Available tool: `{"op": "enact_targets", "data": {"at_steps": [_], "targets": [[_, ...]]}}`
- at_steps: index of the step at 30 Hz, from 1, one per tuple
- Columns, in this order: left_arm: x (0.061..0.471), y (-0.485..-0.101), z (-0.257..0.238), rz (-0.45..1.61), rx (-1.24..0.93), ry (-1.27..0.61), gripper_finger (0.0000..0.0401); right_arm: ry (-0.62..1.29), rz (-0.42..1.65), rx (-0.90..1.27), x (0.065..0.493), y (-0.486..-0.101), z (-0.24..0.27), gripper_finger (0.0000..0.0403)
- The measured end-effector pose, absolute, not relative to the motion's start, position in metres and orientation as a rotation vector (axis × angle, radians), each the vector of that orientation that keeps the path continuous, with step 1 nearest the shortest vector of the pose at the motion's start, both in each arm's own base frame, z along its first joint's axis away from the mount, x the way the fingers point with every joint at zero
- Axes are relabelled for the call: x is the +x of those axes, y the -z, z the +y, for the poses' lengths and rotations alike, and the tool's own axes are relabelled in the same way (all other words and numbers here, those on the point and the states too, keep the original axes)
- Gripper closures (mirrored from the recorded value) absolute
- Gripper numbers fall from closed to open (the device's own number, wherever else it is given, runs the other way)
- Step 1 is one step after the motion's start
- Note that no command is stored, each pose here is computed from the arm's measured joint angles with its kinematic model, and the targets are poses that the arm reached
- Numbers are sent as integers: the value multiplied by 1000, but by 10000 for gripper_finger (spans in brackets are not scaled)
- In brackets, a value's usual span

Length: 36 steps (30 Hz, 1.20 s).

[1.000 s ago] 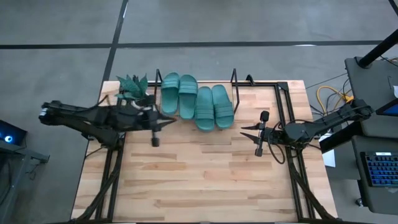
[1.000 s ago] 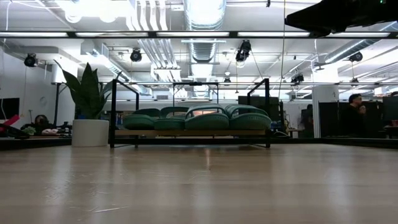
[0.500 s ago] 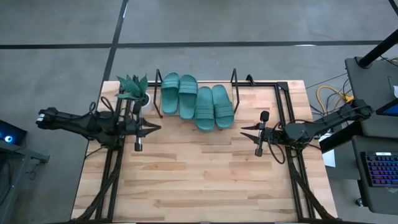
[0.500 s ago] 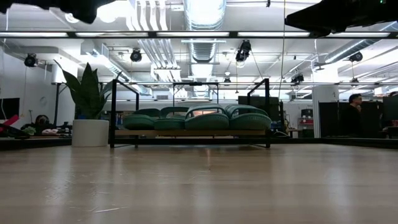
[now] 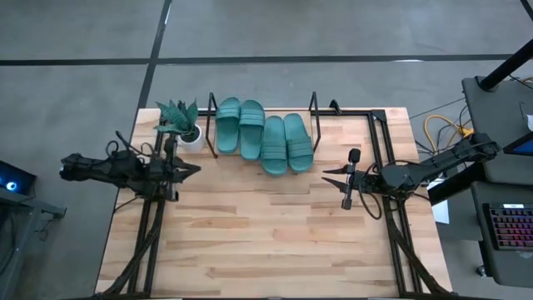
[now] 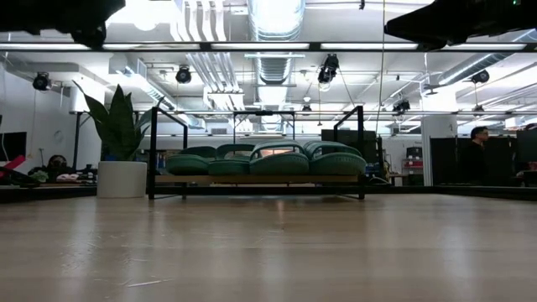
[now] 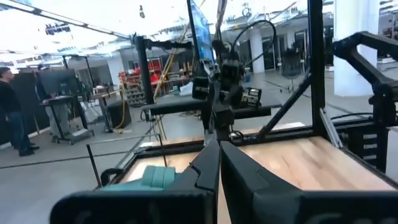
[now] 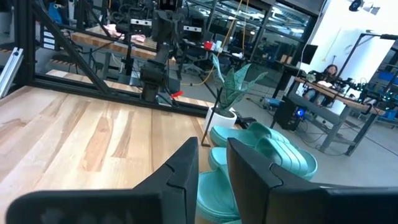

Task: Pick and place slides into the shelf
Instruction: Return to Home Position

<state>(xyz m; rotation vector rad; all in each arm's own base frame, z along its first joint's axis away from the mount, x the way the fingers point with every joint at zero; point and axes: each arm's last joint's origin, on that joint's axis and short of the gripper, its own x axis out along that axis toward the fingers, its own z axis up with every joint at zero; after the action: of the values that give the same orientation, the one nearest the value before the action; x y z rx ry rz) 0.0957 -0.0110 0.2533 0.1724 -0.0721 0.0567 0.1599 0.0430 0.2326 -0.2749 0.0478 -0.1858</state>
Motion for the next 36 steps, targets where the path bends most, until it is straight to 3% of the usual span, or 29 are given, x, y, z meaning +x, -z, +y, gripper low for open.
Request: {"op": "enact_targets", "data": {"at_steps": [16, 27, 31, 36], "targets": [[96, -179, -11, -69, 165, -62, 401, 185, 53, -281, 160, -232, 43, 338], [98, -170, -11, -33, 129, -58, 401, 184, 60, -275, 160, -231, 43, 344], [99, -168, -11, -17, 124, -55, 401, 180, 76, -168, 160, -227, 43, 344], [99, -168, -11, -12, 124, -55, 401, 13, 75, -71, 159, -223, 48, 346]]}}
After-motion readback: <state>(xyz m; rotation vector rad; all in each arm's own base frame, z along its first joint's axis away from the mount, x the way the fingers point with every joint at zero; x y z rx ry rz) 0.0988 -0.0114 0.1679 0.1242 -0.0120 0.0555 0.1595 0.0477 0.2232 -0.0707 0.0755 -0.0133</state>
